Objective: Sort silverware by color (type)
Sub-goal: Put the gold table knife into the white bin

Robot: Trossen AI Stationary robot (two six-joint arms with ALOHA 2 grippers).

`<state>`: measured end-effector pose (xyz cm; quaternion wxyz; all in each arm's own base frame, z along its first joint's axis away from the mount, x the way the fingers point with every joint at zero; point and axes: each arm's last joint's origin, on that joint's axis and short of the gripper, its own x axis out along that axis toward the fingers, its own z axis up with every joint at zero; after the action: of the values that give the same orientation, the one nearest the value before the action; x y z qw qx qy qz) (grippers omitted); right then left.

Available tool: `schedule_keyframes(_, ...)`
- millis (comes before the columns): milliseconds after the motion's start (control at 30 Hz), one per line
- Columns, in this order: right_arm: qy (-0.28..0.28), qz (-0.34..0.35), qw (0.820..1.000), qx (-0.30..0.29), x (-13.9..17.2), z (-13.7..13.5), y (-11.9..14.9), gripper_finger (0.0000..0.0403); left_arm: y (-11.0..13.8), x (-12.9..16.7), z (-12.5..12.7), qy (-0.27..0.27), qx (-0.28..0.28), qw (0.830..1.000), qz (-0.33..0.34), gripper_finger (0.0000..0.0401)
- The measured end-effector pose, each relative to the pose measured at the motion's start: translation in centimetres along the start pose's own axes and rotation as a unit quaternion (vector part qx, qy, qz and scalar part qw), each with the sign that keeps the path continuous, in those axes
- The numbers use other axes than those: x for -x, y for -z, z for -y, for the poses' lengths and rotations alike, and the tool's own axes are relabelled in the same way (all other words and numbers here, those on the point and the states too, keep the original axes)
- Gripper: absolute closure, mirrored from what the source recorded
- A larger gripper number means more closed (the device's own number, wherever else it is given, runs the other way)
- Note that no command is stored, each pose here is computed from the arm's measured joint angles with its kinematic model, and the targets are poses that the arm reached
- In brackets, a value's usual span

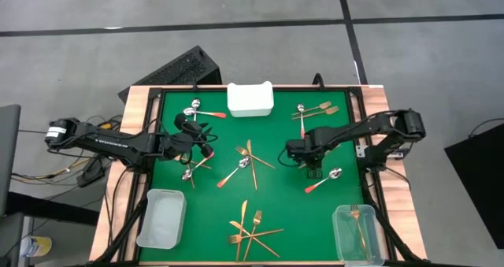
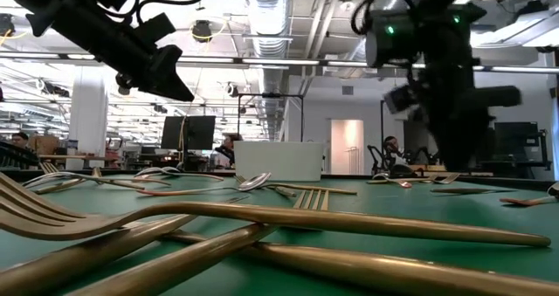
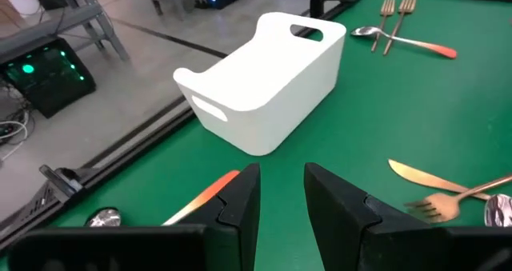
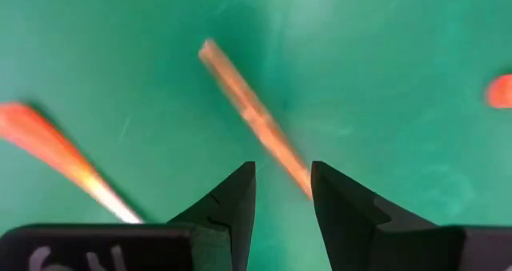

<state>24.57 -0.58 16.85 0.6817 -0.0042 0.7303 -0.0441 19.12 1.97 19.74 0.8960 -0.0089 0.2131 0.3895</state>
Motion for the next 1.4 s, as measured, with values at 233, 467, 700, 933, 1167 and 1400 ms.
schedule_keyframes(233,0.002,-0.009,1.0,-0.001,-2.9,0.4,1.4,0.0258,0.0,0.0,0.0,0.001,0.007,1.0,-0.002,0.0313)
schedule_keyframes(467,0.0,0.006,1.0,-0.011,-3.6,0.9,1.6,0.0293,0.0,0.0,0.0,0.002,0.019,1.0,-0.001,0.0313)
schedule_keyframes(700,0.005,0.02,1.0,0.002,-2.1,0.8,1.2,0.0346,0.0,0.0,0.0,0.003,0.039,0.999,-0.002,0.0313)
schedule_keyframes(933,0.025,0.062,0.998,-0.014,0.1,1.9,1.9,0.0313,-0.1,0.0,0.1,0.004,0.046,0.999,0.005,0.0313)
schedule_keyframes(1167,0.023,0.047,0.999,-0.01,-1.0,2.8,2.7,0.0215,-0.2,0.0,0.1,0.018,0.033,0.999,0.003,0.0313)
schedule_keyframes(1400,0.014,-0.005,1.0,-0.009,-3.6,3.3,2.7,0.0194,-0.1,0.0,0.2,0.025,0.028,0.999,0.0,0.0313)
